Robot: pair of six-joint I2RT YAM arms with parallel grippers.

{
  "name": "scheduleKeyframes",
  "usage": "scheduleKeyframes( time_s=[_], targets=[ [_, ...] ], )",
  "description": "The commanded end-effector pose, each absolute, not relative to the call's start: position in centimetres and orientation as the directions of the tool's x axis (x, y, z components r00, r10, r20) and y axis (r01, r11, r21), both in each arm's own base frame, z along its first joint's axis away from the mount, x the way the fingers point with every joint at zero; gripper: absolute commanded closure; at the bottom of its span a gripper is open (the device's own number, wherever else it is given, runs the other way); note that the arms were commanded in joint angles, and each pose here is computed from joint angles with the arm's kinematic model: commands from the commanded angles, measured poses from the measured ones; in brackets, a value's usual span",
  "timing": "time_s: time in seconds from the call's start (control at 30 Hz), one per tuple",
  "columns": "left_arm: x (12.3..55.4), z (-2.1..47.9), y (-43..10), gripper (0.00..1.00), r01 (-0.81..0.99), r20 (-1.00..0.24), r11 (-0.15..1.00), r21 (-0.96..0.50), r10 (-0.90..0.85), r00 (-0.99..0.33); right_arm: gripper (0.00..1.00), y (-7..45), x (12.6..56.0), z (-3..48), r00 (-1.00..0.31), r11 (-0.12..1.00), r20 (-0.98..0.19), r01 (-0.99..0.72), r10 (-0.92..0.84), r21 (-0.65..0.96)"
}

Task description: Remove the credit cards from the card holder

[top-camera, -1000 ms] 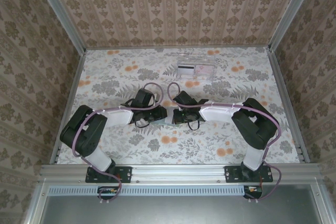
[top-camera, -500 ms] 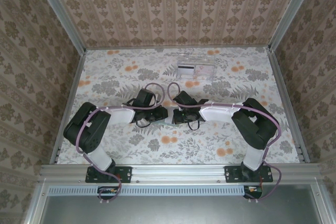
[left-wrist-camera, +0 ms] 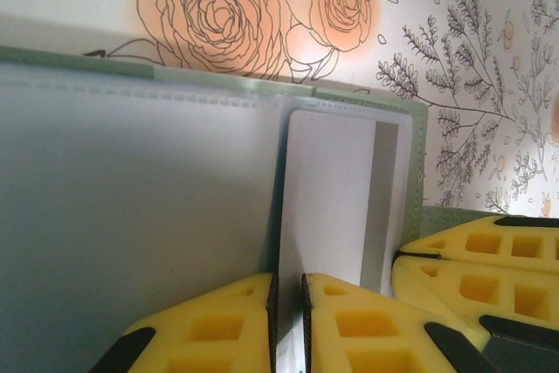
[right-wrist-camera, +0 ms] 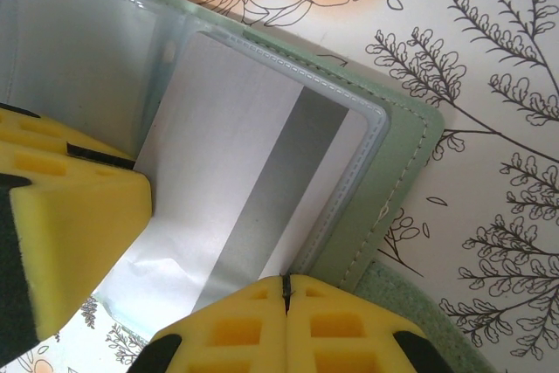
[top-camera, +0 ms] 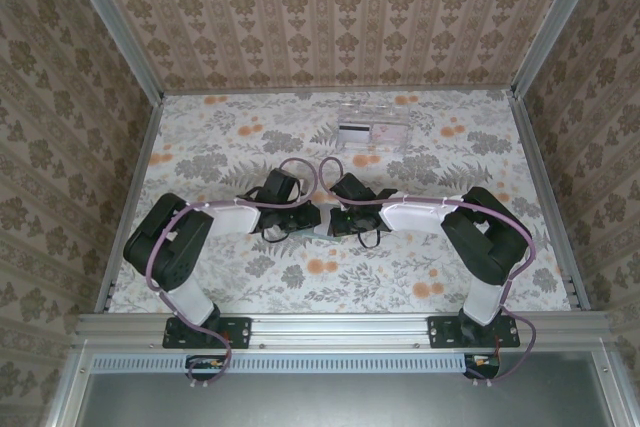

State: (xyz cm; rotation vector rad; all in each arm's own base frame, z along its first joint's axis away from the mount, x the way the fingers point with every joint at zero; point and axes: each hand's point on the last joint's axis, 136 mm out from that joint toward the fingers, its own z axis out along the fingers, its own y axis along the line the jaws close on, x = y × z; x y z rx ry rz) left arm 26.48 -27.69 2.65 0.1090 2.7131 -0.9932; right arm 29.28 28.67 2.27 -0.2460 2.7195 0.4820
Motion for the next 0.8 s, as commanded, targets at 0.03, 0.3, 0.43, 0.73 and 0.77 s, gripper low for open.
scheduleKeyframes(
  time_s=[0.03,0.3,0.43,0.73,0.77],
  targets=[
    [25.95,3.31,-27.66,0.83,0.144,-0.247,0.726,-0.672,-0.036,-0.968,0.98,28.69,28.45,1.0,-0.933,0.931,-0.343,-0.219,-0.111,0.293],
    [26.11,3.53,-28.19,0.84,0.12,-0.218,0.663,-0.739,-0.067,-0.974,0.98,28.67,28.4,0.88,-0.934,0.931,-0.34,-0.217,-0.111,0.293],
    [26.25,3.48,-28.28,0.89,0.106,-0.206,0.64,-0.761,-0.082,-0.975,0.98,28.59,28.33,0.65,-0.935,0.932,-0.336,-0.216,-0.112,0.29],
    [26.3,3.45,-28.07,1.0,0.099,-0.202,0.642,-0.76,-0.088,-0.975,0.98,28.56,28.31,0.49,-0.936,0.934,-0.334,-0.215,-0.113,0.287],
    [26.37,3.45,-27.96,1.0,0.097,-0.202,0.643,-0.76,-0.092,-0.975,0.98,28.51,28.3,0.46,-0.936,0.934,-0.333,-0.213,-0.112,0.286]
  ],
)
